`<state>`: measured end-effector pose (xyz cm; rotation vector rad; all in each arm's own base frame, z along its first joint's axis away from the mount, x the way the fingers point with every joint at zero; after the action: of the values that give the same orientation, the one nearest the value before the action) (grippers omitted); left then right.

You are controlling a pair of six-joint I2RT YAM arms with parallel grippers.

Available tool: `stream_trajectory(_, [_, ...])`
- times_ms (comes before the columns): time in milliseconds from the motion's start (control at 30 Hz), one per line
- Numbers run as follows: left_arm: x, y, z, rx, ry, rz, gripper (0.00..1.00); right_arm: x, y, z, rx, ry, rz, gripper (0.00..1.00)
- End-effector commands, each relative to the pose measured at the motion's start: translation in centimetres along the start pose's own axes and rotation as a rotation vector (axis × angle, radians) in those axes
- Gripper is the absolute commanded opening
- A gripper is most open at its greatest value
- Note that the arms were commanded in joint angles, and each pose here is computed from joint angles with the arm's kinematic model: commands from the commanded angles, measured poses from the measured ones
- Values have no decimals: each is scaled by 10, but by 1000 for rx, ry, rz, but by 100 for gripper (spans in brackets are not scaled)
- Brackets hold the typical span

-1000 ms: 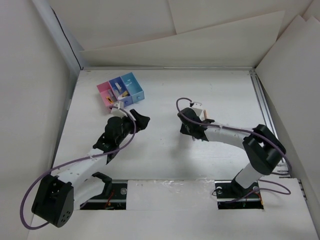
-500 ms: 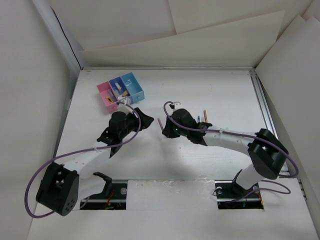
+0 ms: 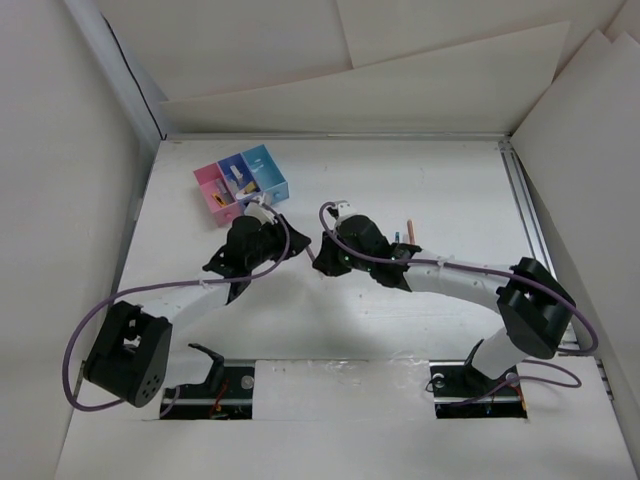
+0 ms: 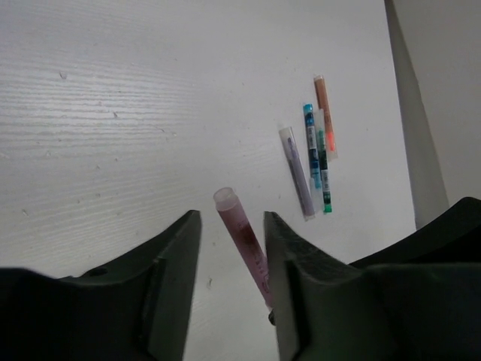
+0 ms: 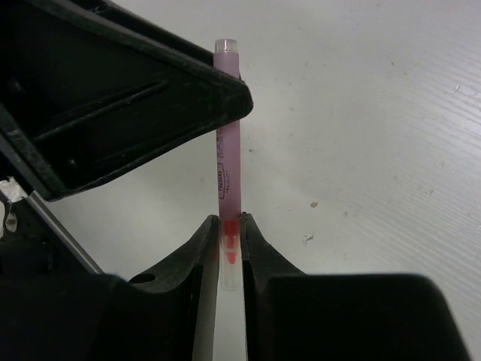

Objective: Sort the stationery into containers
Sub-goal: Pick up the pen from the center of the board, then place the pen in the storage box.

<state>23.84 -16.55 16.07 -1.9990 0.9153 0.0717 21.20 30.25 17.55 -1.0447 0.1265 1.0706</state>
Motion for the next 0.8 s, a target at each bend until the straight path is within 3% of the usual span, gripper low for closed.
stream_trajectory(0, [4, -15, -14, 23, 68, -33, 31, 0, -13, 20, -27, -82, -49, 0])
stream_trajectory(200, [11, -14, -15, 12, 84, -7, 25, 0, -15, 21, -27, -87, -56, 0])
stream_trajectory(300, [11, -14, -15, 12, 84, -7, 10, 1, -12, 18, -27, -82, -49, 0])
stream_trajectory(367, [9, -17, -15, 14, 80, -20, 5, 1, -12, 18, -27, -82, -49, 2])
stream_trajectory(433, [9, -23, -18, 5, 69, -50, 1, 1, -12, 18, -26, -75, -54, 10])
stream_trajectory(500, [9, -26, -20, -4, 75, -57, 0, -2, -15, 19, -26, -74, -68, 25])
stream_trajectory(700, [18, -46, -23, -25, 6, -133, 0, -29, -24, 20, -21, -76, -151, 44])
stream_trajectory(767, [22, -53, -19, -30, -55, -167, 0, -40, -28, 20, -17, -68, -194, 58])
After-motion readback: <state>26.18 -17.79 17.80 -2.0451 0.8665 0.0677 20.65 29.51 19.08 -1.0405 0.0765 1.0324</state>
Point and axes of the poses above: each gripper's point midway between its finger pads, its own x axis out along the fingers, its own z axis along the line the jaws close on, y = z × x, the point moved 9 cm from there along -x, back along the fingers, and after that the axes turned 8 degrees about x, right-handed, at the moved point
